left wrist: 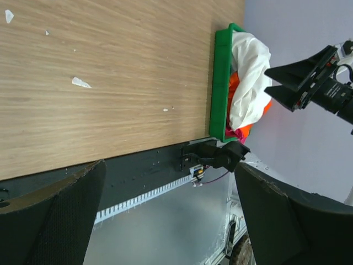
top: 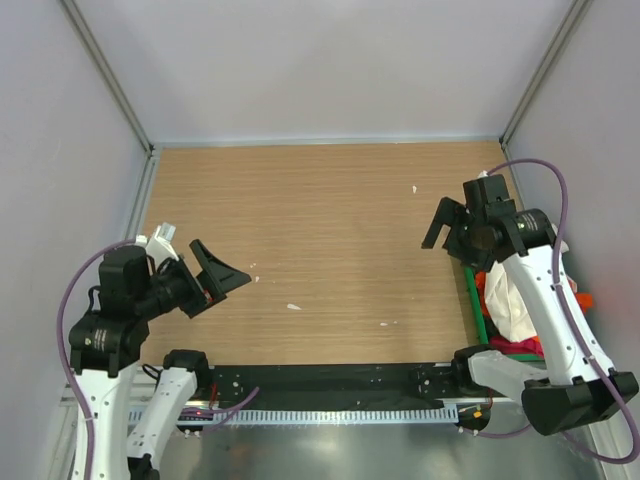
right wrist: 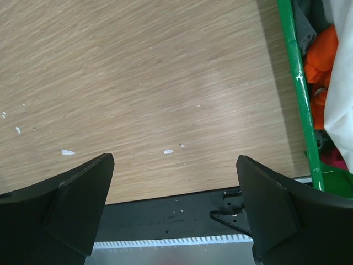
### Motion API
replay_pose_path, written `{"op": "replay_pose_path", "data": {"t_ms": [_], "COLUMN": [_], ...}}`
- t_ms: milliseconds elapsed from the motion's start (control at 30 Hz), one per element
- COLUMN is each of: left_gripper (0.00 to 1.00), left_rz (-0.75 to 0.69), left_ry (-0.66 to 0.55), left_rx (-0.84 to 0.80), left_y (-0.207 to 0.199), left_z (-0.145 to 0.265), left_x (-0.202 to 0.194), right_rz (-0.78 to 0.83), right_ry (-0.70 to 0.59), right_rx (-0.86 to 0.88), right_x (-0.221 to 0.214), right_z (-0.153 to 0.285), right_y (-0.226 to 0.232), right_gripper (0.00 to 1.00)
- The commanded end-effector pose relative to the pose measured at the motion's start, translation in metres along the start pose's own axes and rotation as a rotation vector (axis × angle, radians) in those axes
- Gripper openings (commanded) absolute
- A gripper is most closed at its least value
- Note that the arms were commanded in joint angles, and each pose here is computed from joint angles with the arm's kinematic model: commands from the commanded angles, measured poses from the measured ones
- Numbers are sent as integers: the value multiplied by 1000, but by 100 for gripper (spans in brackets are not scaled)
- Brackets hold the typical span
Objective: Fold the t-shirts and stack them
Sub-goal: Grab the tshirt from the pile
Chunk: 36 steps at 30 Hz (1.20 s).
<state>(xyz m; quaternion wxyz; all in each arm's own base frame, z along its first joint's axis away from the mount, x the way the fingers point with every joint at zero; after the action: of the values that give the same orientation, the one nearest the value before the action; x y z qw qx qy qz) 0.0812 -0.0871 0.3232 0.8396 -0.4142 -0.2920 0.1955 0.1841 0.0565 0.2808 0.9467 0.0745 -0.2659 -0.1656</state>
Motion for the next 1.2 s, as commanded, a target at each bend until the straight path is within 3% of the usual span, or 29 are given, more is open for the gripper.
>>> {"op": "replay_pose_path", "data": {"t_ms": [0,100,200,300,467,700,867,1000,1167], "left_gripper": [100,97,90,87,84,83,82,83,83], "left_rz": [-50,-40,-40,-59,-95,-141,-149,-149,-152], "left_ry": [49,72,95,99,118,113,130,148,157], "left_rx": [-13,24,26,4,-26,19,25,26,22], "left_y": [-10,-8,-8,-14,-31,-40,-43,-42,-42], "left_z": [8,9,9,11,10,3,-8,-10,-10], "left_x": [0,0,-2,0,15,33,39,38,36], "right_rz": [-35,-33,-70,-164,-148,-79,-67,-56,-67], "right_ry": [-16,-26,-22,23,-61,-64,-90,-49,-34], "right_rx": [-2,-14,-100,-189,-522,-717,-808,-829,-820], "right_x": [21,39,65,97,132,150,152,135,124], "right_z": [-4,-14,-47,-76,-83,-101,-102,-108,-123], "right_y": [12,21,9,-22,-74,-96,-105,-111,-114], "right_gripper": [100,97,83,60,62,63,59,49,49]}}
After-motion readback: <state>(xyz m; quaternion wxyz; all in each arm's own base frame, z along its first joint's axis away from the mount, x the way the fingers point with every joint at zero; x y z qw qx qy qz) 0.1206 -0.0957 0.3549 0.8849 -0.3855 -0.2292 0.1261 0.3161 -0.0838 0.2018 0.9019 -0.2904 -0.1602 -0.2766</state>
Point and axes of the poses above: each gripper's point midway between its finger pads, its own z axis back along the fingers, its own y axis along the line the jaws close on, x = y × z, the point moved 7 cm from there along z, back along the fingers, and after that the axes turned 4 degrees about z, right-handed, at the moved point
